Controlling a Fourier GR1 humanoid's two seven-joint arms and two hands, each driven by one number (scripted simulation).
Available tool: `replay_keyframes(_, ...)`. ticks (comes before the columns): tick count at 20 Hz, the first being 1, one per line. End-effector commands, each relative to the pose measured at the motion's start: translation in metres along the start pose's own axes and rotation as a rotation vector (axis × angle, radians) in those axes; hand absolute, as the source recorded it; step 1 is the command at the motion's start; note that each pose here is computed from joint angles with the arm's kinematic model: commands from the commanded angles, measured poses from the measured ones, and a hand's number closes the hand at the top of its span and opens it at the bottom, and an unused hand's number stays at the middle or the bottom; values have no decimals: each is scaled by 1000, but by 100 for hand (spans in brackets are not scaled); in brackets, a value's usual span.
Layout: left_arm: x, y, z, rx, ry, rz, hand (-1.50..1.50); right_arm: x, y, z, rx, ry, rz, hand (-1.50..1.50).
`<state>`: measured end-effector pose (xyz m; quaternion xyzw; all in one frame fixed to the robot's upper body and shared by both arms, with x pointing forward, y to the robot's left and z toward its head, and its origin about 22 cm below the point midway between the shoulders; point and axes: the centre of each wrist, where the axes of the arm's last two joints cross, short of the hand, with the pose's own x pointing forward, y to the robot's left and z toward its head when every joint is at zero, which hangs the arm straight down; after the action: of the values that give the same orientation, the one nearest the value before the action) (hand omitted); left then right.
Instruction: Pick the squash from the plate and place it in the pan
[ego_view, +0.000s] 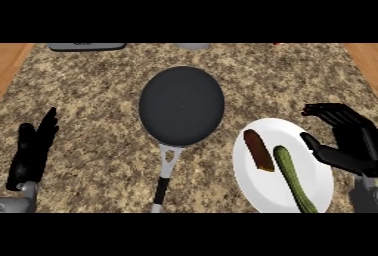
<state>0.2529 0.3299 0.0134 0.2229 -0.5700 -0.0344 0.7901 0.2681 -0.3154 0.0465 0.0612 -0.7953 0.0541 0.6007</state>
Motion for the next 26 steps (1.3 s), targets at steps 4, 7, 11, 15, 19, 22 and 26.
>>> replay_keyframes(4, -6, 17, -9, 0, 33, -25, 0, 1, -74, 78, 107, -119, 4, -150)
replay_keyframes(7, -2, 28, -18, 7, 24, -24, 0, 38, -73, 67, 175, -98, 165, -150)
replay_keyframes(11, -6, 21, -18, 6, 33, -22, 0, 84, -73, 45, 269, -24, 425, -150)
replay_keyframes(15, -4, 33, -17, 20, 18, -47, 0, 110, -57, 28, 410, 90, 678, -150)
replay_keyframes(19, -9, 30, -21, -4, 37, -35, 0, 143, -37, 12, 518, 194, 889, -150)
replay_keyframes(22, 8, 20, -21, -1, 18, -37, 0, 146, -3, 13, 580, 244, 1001, -150)
replay_keyframes(26, -5, -1, -22, 8, 16, -29, 0, 136, 12, 14, 637, 325, 1088, -150)
